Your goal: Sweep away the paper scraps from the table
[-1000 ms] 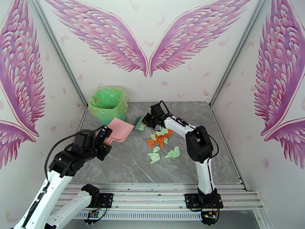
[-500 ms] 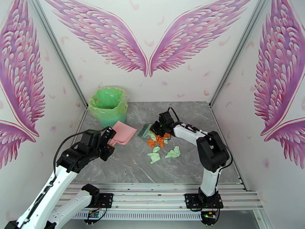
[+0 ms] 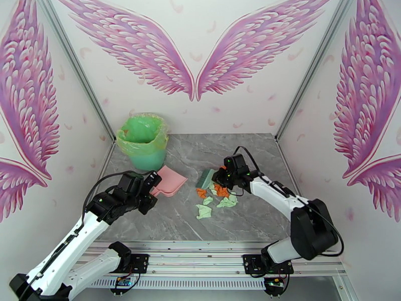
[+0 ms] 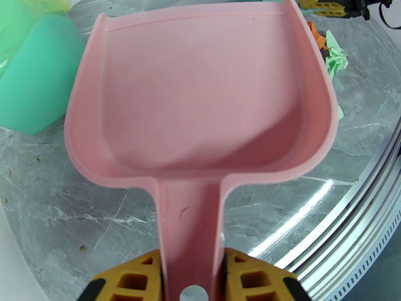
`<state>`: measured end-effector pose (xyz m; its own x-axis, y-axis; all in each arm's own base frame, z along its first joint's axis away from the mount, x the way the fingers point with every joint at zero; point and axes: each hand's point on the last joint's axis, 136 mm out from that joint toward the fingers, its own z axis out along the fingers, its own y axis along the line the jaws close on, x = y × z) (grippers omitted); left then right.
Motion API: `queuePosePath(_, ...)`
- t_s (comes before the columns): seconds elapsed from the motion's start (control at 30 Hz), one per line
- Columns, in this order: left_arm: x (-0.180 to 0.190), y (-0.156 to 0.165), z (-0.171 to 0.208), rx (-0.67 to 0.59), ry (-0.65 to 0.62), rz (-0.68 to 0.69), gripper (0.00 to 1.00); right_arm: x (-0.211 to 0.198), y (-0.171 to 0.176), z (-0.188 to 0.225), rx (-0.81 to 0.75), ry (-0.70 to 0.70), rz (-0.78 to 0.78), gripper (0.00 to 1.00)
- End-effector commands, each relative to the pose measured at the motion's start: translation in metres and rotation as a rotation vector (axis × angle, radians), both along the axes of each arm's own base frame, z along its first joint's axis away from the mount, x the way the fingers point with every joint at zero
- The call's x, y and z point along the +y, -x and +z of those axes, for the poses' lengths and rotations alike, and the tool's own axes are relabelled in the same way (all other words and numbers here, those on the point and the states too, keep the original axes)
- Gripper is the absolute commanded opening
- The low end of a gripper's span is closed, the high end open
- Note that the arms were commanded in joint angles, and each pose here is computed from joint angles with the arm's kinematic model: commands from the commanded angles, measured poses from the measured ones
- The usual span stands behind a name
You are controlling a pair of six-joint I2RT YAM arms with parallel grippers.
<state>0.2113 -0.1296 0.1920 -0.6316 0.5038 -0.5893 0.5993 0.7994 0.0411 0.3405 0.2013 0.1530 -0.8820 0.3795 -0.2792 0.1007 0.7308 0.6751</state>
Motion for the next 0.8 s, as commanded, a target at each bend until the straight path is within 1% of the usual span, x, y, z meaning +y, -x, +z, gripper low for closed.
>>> queuePosePath(0.0, -0.007, 0.001, 0.001, -0.006, 0.008, -0.019, 0.0, -0.01, 0.016, 0.044, -0.119, 0.055, 0.086, 0.0)
queuePosePath(0.07, -0.011, 0.004, 0.001, -0.004, 0.011, -0.04, 0.0, -0.017, 0.032, 0.058, -0.14, 0.095, 0.137, 0.0)
queuePosePath(0.13, -0.016, 0.007, 0.001, -0.002, 0.011, -0.062, 0.0, -0.022, 0.051, 0.061, -0.146, 0.125, 0.194, 0.0)
queuePosePath(0.3, -0.026, 0.01, -0.006, 0.027, -0.017, -0.1, 0.0, -0.03, 0.109, 0.04, -0.07, 0.166, 0.351, 0.0)
queuePosePath(0.43, -0.026, 0.005, -0.015, 0.057, -0.056, -0.084, 0.0, -0.032, 0.148, 0.024, -0.026, 0.123, 0.412, 0.0)
queuePosePath(0.6, -0.023, 0.003, -0.009, 0.03, -0.056, -0.058, 0.0, -0.03, 0.169, 0.015, -0.019, 0.057, 0.41, 0.0)
queuePosePath(0.67, -0.022, 0.003, -0.005, 0.021, -0.046, -0.053, 0.0, -0.025, 0.171, 0.01, -0.014, 0.024, 0.416, 0.0)
queuePosePath(0.77, -0.023, 0.004, -0.003, 0.021, -0.039, -0.055, 0.0, -0.019, 0.167, 0.0, -0.012, 0.02, 0.412, 0.0)
